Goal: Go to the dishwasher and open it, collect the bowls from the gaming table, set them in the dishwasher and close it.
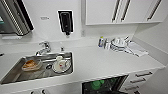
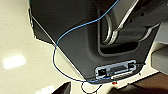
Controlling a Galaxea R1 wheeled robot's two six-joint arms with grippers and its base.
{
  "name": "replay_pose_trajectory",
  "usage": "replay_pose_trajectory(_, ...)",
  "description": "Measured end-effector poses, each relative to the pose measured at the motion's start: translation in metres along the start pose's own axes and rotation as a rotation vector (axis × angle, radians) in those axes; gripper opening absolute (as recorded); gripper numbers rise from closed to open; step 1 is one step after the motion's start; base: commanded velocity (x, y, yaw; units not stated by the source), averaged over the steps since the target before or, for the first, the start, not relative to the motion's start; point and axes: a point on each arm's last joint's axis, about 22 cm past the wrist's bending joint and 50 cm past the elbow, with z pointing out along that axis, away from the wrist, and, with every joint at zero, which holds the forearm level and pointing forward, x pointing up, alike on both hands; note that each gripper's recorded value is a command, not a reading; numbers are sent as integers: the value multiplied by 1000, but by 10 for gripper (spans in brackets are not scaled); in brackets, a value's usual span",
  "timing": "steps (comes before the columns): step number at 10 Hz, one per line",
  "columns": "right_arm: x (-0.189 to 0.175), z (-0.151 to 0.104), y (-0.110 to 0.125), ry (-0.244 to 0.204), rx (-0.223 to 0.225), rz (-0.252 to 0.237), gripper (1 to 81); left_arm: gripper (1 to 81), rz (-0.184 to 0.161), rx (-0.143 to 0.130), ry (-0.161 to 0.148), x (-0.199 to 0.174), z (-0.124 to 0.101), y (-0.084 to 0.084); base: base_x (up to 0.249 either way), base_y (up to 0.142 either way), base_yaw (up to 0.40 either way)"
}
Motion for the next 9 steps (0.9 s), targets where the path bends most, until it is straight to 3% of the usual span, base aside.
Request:
replay_pose_trajectory(1,6,3,-3,2,3,0,811,811,-2,-5,-3,1,1,3,0,0,0)
replay_pose_trajectory(4,59,-1,-14,106,35,16,811,811,-3,-5,-5,3,2,3,0,0,0)
replay_pose_trajectory(7,140,4,-69,214,126,76,811,811,-4,-6,-7,1,2,4,0,0,0)
replay_pose_trajectory(8,154,12,-86,225,147,89,811,811,-4,-5,-8,1,2,3,0,0,0)
replay_pose_trajectory(9,152,23,-90,208,143,112,811,811,-5,-5,-11,-1,2,3,0,0,0)
